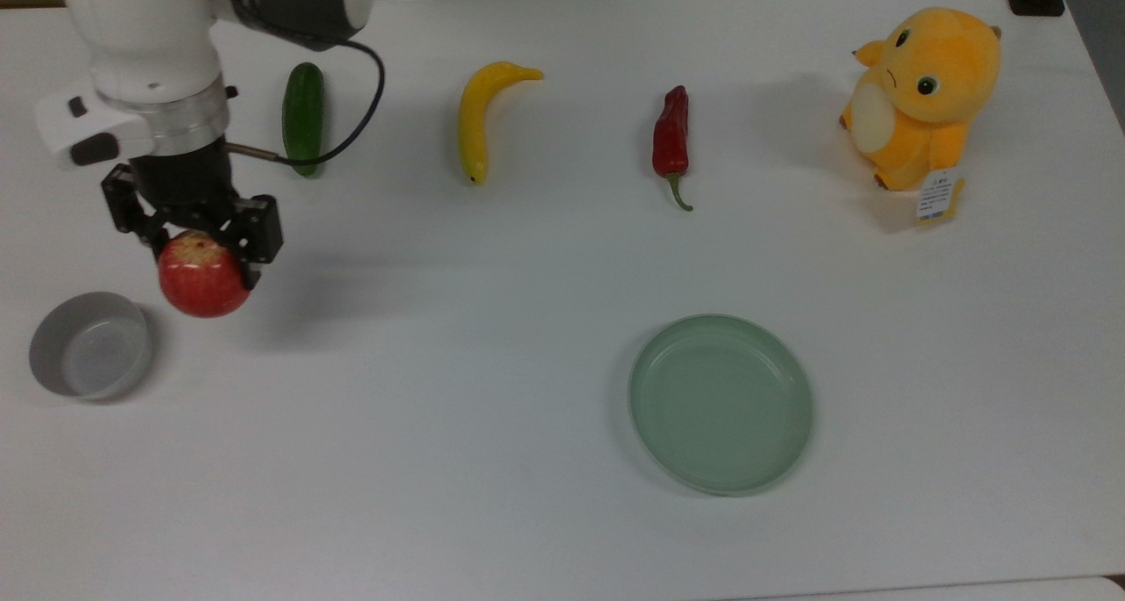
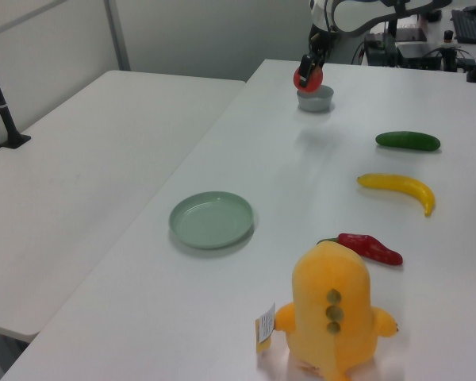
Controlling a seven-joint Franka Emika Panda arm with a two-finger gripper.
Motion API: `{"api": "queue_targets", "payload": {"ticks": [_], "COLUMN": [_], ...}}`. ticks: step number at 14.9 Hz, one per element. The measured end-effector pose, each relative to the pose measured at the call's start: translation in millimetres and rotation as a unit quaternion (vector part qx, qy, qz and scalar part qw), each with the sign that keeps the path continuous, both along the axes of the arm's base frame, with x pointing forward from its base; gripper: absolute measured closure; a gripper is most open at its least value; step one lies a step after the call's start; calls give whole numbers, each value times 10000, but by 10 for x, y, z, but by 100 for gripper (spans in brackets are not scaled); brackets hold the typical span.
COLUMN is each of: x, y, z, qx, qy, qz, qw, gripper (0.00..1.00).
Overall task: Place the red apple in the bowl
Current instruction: 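Lift the red apple and carry it over the grey bowl, then lower the apple into the grey bowl and open the gripper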
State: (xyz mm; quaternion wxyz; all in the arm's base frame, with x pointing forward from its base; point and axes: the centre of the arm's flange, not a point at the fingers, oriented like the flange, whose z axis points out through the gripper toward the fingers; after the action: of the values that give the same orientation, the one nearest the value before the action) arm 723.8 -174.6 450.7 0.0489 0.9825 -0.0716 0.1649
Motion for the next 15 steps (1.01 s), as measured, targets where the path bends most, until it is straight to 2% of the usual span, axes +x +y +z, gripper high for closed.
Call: {"api": "queue_targets", "payload": {"ticks": [3,6,15], "x": [126,197,120], "y": [-397,-711,-1212], "z": [-202,-513,-831], "qx": [-39,-233,-585], "qy": [-89,-334,-404], "qz": [-215,-325,-444], "qw": [9997,9986,9965], "gripper": [15,15,15]}}
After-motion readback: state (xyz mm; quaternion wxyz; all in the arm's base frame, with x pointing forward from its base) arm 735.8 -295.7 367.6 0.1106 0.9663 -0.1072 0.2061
